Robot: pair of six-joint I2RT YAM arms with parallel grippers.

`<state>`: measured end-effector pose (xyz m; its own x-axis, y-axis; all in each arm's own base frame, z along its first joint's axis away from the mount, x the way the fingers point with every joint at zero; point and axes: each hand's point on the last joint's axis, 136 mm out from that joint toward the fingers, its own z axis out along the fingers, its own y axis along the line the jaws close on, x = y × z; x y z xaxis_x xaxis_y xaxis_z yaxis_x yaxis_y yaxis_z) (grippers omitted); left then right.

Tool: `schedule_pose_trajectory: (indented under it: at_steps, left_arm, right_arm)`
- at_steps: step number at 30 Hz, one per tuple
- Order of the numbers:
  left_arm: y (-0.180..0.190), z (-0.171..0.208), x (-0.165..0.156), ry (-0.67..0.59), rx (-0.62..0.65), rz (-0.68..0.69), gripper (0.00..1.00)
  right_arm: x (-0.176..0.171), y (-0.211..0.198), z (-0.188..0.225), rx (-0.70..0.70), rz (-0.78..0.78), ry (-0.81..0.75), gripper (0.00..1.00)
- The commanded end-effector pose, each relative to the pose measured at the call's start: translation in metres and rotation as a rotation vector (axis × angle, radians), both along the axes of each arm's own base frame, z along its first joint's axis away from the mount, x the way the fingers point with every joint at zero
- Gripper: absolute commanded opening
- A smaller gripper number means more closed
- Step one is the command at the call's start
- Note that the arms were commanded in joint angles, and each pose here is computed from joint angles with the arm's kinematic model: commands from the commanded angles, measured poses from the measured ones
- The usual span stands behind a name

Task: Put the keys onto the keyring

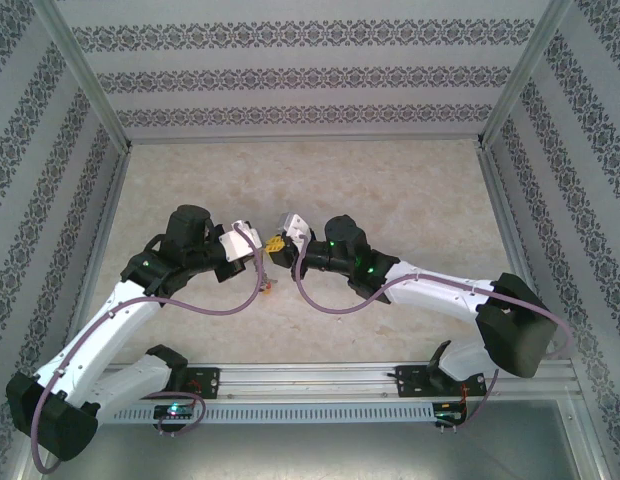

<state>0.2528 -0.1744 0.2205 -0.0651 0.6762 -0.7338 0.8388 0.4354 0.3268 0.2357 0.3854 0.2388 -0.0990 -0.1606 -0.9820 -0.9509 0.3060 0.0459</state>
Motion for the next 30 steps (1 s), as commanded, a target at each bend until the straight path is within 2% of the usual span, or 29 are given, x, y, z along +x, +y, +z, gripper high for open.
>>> schedule_pose_trajectory:
  at_steps: [1, 14, 24, 30]
  left_arm:
    - [-0.004, 0.015, 0.004, -0.028, -0.030, 0.010, 0.00]
    - [-0.005, 0.019, 0.008, 0.000, -0.036, 0.029, 0.00]
    - [-0.003, 0.022, 0.006, -0.013, -0.031, 0.027, 0.00]
    - [-0.002, 0.021, 0.007, -0.019, -0.030, 0.037, 0.00]
  right_arm:
    - [0.000, 0.002, 0.035, 0.083, -0.006, -0.060, 0.00]
    - [0.003, 0.013, 0.021, 0.060, -0.016, -0.016, 0.00]
    - [0.019, 0.004, 0.014, 0.028, -0.133, -0.030, 0.00]
    - [0.018, 0.004, 0.012, 0.018, -0.125, -0.036, 0.00]
